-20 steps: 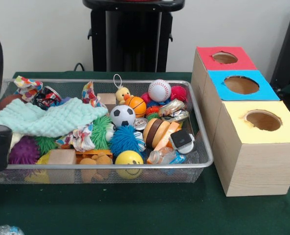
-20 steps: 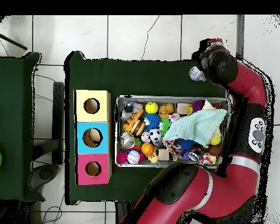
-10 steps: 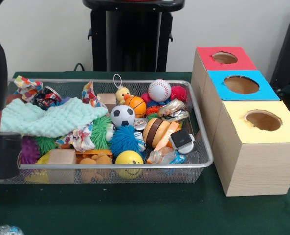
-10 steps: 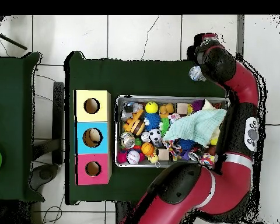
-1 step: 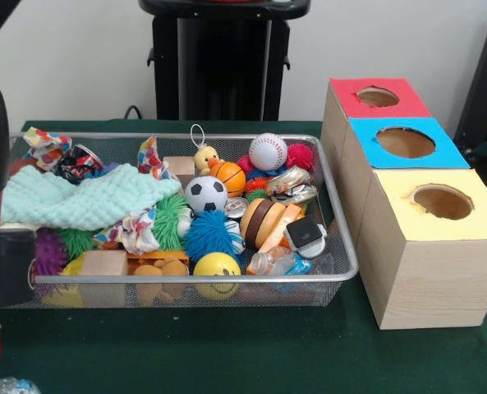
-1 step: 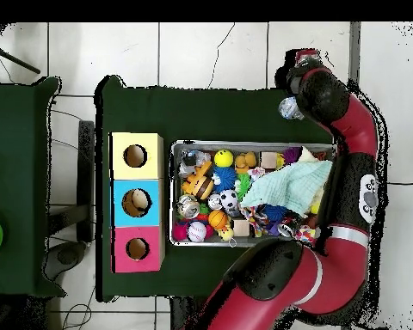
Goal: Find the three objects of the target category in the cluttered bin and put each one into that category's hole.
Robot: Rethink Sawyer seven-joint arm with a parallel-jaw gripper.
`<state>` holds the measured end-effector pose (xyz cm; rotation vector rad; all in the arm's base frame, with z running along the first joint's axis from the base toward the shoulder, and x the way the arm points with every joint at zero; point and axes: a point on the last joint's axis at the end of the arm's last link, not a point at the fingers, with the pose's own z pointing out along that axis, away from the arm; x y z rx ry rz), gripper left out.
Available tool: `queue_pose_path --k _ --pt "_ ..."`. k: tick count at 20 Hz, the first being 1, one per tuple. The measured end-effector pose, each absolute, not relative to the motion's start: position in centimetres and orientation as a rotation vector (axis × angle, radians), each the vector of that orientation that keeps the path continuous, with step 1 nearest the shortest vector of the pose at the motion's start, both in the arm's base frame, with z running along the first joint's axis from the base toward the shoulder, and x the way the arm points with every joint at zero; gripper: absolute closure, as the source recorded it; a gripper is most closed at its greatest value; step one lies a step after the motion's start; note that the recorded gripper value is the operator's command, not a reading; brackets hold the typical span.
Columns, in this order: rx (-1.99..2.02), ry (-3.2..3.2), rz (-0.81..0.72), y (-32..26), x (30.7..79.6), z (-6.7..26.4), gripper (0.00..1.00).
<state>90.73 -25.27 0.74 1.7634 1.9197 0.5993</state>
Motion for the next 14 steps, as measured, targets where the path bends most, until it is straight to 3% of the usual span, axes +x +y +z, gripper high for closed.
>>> queue_pose_path --k 14 --pt "1.896 1.846 0.792 -23.8 90.3 -3.3 1.0"
